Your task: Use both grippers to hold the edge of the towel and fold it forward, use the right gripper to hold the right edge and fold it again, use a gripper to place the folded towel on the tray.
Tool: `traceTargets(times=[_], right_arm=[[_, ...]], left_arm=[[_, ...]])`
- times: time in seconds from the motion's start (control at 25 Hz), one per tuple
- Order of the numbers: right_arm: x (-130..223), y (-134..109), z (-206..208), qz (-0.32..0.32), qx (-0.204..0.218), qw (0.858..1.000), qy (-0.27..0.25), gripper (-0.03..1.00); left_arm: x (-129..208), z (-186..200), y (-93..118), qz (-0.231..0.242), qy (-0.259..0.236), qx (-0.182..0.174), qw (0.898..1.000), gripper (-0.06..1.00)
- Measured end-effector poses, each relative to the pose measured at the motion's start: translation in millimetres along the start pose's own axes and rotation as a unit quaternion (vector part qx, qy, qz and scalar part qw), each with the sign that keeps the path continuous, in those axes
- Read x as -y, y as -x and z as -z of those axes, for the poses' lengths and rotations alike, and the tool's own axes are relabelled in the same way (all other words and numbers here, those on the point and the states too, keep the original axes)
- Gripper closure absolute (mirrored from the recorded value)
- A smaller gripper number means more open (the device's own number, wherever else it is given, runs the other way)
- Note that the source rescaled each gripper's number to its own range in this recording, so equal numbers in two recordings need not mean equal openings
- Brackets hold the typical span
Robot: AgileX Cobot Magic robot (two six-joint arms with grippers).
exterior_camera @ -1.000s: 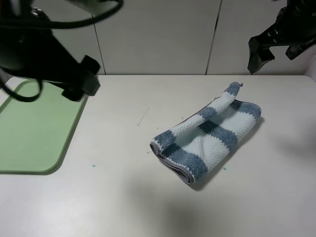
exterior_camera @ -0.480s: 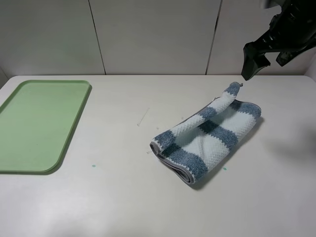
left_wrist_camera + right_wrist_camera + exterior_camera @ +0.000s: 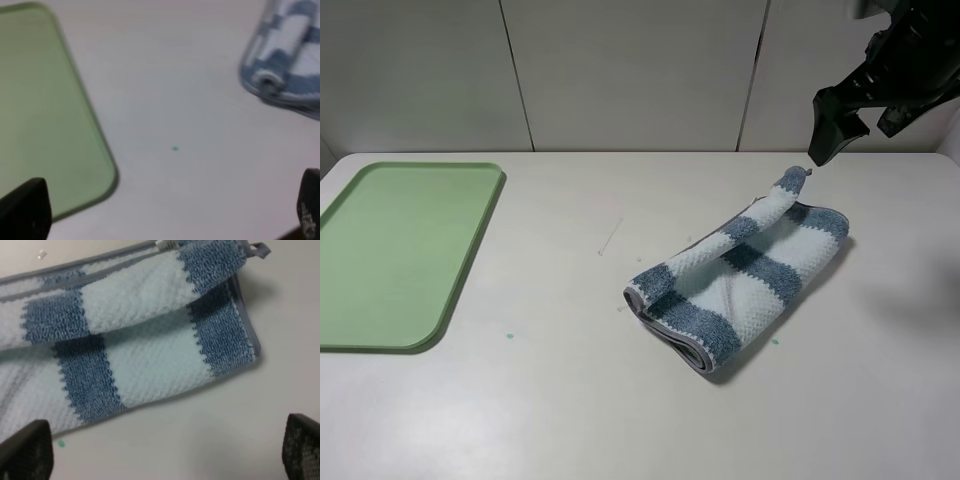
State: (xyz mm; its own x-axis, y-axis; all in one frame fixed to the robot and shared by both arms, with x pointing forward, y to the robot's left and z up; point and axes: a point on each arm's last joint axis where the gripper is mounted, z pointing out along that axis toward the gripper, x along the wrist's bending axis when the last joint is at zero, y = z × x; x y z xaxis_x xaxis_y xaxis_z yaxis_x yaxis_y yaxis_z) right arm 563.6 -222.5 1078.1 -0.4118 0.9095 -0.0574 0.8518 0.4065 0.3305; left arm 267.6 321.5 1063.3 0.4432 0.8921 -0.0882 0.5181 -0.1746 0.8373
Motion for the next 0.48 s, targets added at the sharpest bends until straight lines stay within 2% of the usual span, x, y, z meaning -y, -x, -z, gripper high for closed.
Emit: traceTargets(times=[0.12,0.32,0.48], right_arm=[[0.9,-0.2,3.9,0.001,0.001,1.000,0.004,-0.03],[1.6,-0.4,6.9,0.001,0.001,1.000,0.006,-0.03],[3.0,-1.1,13.0,0.000,0.001,1.000,0.012,-0.03]], left_arm=[[8.2,-2.3,4.4,-0.037,-0.019,0.029,0.999,-0.04],[17.8,-5.1,14.6,-0.088,-0.053,0.084,0.991,-0.03],[19.4,-4.5,17.6,-0.108,-0.058,0.103,0.987,-0.03]])
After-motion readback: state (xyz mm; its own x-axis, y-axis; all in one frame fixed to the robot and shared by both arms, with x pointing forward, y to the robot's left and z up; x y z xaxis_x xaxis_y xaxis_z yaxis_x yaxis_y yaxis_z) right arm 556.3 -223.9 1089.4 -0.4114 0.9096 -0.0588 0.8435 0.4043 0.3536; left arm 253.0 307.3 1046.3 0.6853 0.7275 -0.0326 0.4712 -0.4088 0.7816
